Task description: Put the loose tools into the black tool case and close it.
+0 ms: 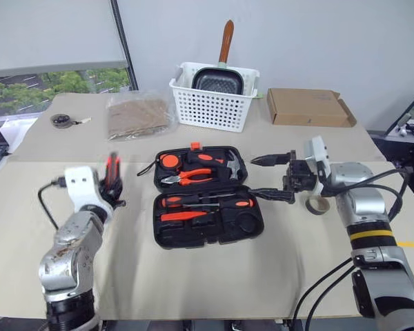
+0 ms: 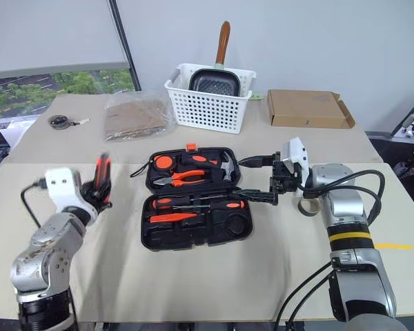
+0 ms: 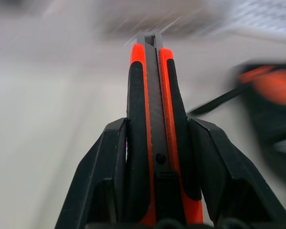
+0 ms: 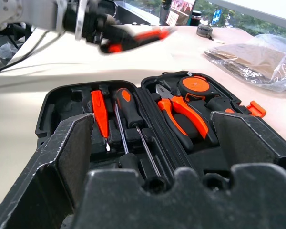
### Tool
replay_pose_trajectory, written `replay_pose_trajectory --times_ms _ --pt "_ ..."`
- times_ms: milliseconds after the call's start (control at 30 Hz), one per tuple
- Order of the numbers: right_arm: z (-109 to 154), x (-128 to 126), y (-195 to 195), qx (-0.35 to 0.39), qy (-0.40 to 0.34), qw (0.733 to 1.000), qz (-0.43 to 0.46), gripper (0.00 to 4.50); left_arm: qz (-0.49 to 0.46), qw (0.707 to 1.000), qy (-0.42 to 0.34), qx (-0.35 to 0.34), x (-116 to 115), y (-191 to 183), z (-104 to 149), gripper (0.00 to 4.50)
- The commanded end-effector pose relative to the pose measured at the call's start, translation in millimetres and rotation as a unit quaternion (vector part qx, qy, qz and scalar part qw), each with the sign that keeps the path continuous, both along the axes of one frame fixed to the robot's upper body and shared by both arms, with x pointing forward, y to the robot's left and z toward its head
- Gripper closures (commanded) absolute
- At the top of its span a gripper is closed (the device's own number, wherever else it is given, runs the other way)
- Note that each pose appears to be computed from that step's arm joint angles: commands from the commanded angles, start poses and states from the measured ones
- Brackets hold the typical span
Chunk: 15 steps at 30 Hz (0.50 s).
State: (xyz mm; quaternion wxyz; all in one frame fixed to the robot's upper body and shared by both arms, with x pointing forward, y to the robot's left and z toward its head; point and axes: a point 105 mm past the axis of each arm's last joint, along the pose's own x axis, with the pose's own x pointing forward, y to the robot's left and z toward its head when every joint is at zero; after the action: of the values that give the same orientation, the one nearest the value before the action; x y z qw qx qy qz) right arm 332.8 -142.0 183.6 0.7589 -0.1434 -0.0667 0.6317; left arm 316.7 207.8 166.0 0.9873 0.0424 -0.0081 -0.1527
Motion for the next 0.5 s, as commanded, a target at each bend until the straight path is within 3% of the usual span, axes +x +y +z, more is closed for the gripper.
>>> replay_pose_trajectory --times_ms 33,233,400,500 --pt "8.7 -5.6 -6.6 -0.005 -0.022 1.000 -0.001 0.00 -0.241 0.968 -0.020 0.068 -24.7 -40.8 6.1 2.92" --pt "4.3 -11.3 -17.0 -0.021 -0.020 0.999 -0.014 0.00 -0.467 0.865 0.031 0.182 -56.5 -61.4 -13.5 2.92" --pt "0.4 -16.1 -20.8 -0.028 -0.019 0.999 -0.024 0.00 -0.542 0.803 0.050 0.242 -59.4 -78.7 -25.0 2.92" --pt "-0.9 -17.8 -21.5 -0.030 -0.018 0.999 -0.028 0.00 -0.556 0.788 0.046 0.261 -58.3 -91.4 -28.1 2.92"
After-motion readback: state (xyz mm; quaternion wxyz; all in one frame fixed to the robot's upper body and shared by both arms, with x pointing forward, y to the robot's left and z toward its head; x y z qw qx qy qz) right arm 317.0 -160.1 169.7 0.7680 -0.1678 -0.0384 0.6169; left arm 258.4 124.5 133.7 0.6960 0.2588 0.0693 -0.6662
